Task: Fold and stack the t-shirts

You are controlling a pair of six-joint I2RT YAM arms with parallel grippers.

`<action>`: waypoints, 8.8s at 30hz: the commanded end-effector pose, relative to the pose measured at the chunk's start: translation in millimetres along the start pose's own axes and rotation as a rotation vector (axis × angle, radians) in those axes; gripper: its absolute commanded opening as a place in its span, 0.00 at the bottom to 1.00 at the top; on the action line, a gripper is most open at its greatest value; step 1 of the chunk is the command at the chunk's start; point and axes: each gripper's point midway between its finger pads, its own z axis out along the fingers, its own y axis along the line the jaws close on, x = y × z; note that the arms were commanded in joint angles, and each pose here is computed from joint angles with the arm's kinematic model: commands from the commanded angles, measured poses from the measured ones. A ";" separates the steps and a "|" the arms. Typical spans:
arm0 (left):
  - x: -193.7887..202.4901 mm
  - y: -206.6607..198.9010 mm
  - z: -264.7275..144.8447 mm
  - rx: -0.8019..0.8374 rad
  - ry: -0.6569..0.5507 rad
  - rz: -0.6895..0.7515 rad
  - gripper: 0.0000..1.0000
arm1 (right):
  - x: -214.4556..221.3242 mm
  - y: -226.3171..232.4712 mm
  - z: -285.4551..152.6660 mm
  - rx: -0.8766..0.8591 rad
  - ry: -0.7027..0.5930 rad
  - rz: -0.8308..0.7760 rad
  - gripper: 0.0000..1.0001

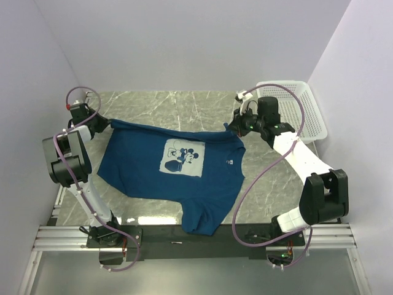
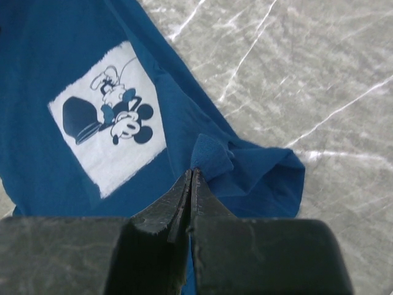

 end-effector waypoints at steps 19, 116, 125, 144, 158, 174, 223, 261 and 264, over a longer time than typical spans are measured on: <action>-7.9 8.4 -23.1 -0.026 -0.035 0.004 0.01 | 6.3 8.8 -17.4 0.019 -0.023 -0.046 0.04; 80.2 -36.5 -246.9 0.255 -0.053 0.102 0.70 | 135.1 29.3 85.7 -0.138 0.552 0.113 0.48; 80.7 -36.8 -246.5 0.260 -0.049 0.102 0.70 | 119.7 41.2 67.0 -0.168 0.495 0.054 0.21; 83.3 -34.3 -241.5 0.255 -0.026 0.093 0.70 | 138.2 169.7 19.6 -0.611 0.600 -0.399 0.53; 89.7 -32.4 -236.1 0.262 0.013 0.072 0.69 | 134.0 127.1 45.0 -0.376 0.544 -0.407 0.54; 93.5 -33.4 -234.1 0.276 0.032 0.068 0.69 | 150.6 129.9 98.7 -0.144 0.633 -0.462 0.53; 94.9 -32.7 -232.4 0.276 0.045 0.065 0.70 | 137.3 166.6 78.0 -0.351 0.616 -0.423 0.15; 94.3 -32.1 -232.4 0.269 0.043 0.065 0.70 | 86.2 108.5 52.9 -0.296 0.488 -0.100 0.47; 95.4 -31.7 -231.0 0.274 0.048 0.061 0.70 | 82.2 14.9 48.2 0.002 0.462 -0.017 0.47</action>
